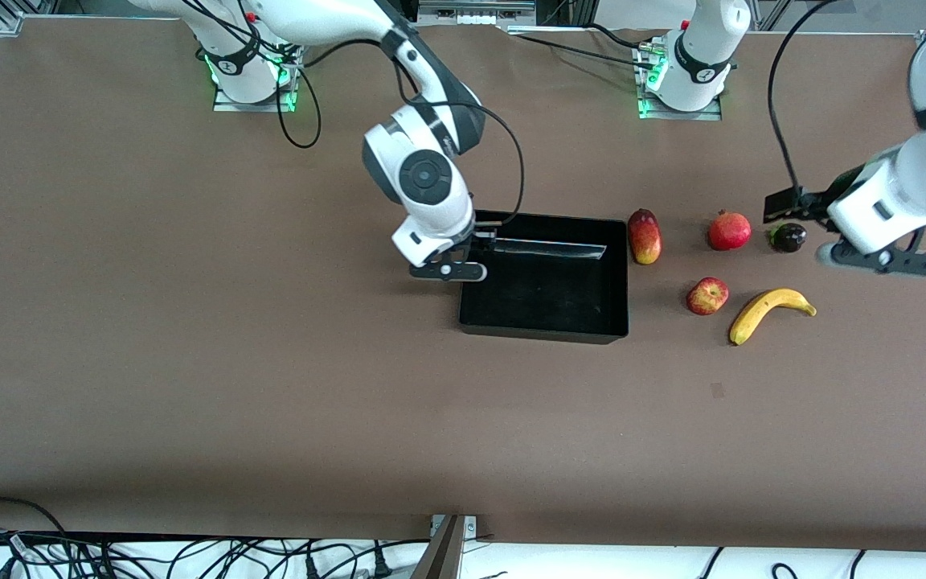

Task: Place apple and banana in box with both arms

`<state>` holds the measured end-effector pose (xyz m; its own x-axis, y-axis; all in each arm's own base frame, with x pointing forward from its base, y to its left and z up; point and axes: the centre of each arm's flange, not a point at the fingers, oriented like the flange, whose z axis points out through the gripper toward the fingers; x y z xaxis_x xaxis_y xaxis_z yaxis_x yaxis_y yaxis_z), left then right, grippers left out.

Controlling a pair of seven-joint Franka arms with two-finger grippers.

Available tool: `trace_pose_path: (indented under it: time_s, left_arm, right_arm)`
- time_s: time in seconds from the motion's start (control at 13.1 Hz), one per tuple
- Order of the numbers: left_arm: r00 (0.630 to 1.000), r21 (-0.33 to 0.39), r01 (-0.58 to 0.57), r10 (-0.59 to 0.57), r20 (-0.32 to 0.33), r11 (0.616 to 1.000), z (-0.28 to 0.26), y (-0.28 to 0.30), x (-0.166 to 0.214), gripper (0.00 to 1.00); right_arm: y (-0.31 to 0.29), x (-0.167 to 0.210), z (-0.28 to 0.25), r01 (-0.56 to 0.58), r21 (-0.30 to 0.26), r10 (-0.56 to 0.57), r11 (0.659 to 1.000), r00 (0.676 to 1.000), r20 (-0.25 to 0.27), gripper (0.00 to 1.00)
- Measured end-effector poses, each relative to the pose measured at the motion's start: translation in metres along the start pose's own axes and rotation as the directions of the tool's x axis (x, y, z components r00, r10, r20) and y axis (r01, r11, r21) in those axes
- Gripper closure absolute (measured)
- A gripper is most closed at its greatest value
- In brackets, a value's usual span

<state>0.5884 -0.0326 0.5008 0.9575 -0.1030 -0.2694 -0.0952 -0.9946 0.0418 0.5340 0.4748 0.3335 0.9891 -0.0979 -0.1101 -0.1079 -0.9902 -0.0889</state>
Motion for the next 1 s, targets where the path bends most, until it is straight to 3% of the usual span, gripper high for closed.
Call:
trace_pose_path:
  time_s: [0.15,0.54,0.84,1.0]
  left_arm:
    - [1.0,0.008,0.001,-0.002,0.03,1.0,0.018,-0.003,0.013,0.0]
    - [1.0,0.017,0.016,-0.016,0.01,1.0,0.009,-0.003,0.014,0.0]
    - [0.999,0.018,0.032,-0.032,-0.005,0.999,0.009,-0.004,0.016,0.0]
    - [0.999,0.018,0.037,-0.036,-0.036,0.999,0.024,-0.007,0.022,0.0]
  right_arm:
    - [0.057,0.031,-0.073,-0.073,-0.026,0.072,0.997,0.997,-0.012,0.0]
    - [0.185,0.07,-0.181,-0.231,-0.044,0.23,0.972,0.973,-0.02,0.0]
    - [0.271,0.07,-0.234,-0.159,-0.075,0.163,0.984,0.986,0.044,0.0]
    - [0.301,0.067,-0.266,-0.091,-0.077,0.093,0.993,0.995,0.024,0.0]
